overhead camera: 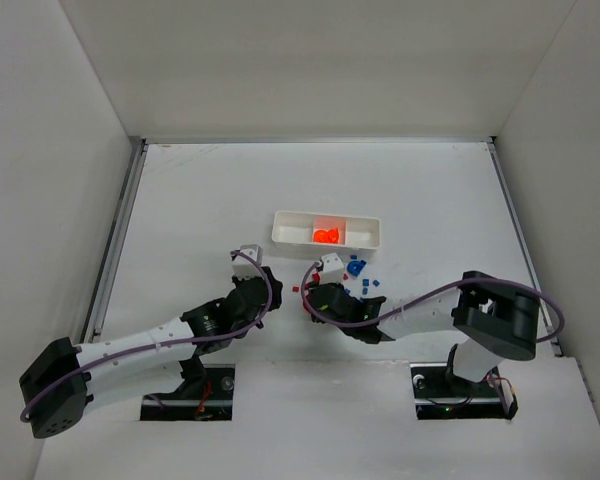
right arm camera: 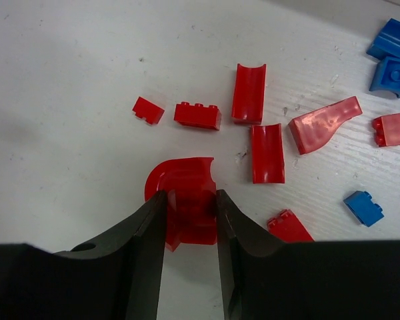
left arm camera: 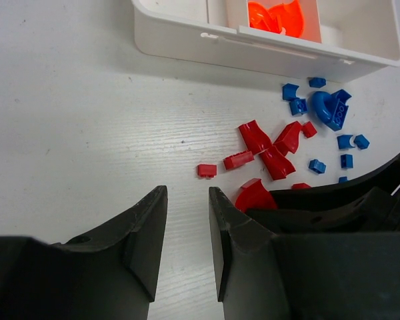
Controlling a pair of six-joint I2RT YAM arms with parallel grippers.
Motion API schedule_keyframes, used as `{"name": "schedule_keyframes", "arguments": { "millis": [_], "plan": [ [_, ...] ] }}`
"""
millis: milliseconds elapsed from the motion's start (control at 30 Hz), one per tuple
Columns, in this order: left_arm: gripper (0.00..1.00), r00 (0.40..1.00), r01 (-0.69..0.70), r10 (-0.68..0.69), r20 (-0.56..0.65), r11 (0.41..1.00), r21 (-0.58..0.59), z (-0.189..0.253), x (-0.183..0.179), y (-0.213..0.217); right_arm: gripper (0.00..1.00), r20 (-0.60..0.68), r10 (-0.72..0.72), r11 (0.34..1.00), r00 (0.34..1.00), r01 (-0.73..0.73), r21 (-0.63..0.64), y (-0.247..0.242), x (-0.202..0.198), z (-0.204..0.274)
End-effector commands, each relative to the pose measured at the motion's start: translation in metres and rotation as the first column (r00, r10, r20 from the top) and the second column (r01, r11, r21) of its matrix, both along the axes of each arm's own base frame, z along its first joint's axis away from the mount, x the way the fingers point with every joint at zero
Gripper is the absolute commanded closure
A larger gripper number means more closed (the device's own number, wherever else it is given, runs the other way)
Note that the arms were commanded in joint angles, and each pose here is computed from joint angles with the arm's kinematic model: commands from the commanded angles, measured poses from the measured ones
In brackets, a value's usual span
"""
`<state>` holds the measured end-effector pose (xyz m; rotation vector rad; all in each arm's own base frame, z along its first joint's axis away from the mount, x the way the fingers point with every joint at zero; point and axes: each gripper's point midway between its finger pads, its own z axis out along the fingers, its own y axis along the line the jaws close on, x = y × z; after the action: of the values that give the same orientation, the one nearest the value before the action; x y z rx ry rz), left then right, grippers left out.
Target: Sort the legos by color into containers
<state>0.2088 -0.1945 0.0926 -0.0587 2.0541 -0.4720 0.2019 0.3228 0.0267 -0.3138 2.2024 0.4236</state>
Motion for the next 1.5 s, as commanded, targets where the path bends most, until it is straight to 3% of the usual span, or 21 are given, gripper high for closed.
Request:
{"name": "schedule_keyframes", "arguments": {
  "millis": [0,333,533,767,1067,1167,1333,1467],
  "plan": [
    [0.71,0.999,0.001,0.001,0.038,0.999,-0.048,0.018,0.005,-0.006,0.77,0.014,-0.004,0.999,1.000,0.004,0.034,0.005,0.002,0.009],
    [0.71,0.998,0.034,-0.030,0.049,0.997,-0.070,0.027,0.000,-0.017,0.79,0.114,-0.078,0.978,0.990,0.054,0.201,-0.021,0.023,0.090],
    [0.71,0.994,0.101,-0.097,0.048,0.992,-0.075,0.028,-0.008,-0.045,0.78,0.154,-0.220,0.956,0.963,0.182,0.231,-0.077,0.079,0.121],
    [0.70,0.979,0.200,-0.195,0.063,0.977,-0.071,0.030,-0.018,-0.095,0.78,0.160,-0.353,0.924,0.922,0.316,0.217,-0.130,0.142,0.127],
    [0.69,0.950,0.297,-0.295,0.098,0.955,-0.004,0.030,-0.021,-0.154,0.77,0.169,-0.364,0.929,0.916,0.346,0.127,-0.134,0.176,0.112],
    [0.68,0.944,0.315,-0.316,0.096,0.949,0.025,0.022,-0.021,-0.167,0.73,0.164,-0.364,0.930,0.917,0.347,0.120,-0.131,0.180,0.106],
    [0.66,0.932,0.346,-0.350,0.096,0.937,0.050,0.010,-0.027,-0.185,0.53,0.172,-0.371,0.927,0.912,0.355,0.120,-0.130,0.182,0.107],
    [0.64,0.924,0.366,-0.371,0.093,0.928,0.071,-0.001,-0.031,-0.197,0.51,0.187,-0.374,0.925,0.908,0.352,0.142,-0.132,0.179,0.118]
  ]
}}
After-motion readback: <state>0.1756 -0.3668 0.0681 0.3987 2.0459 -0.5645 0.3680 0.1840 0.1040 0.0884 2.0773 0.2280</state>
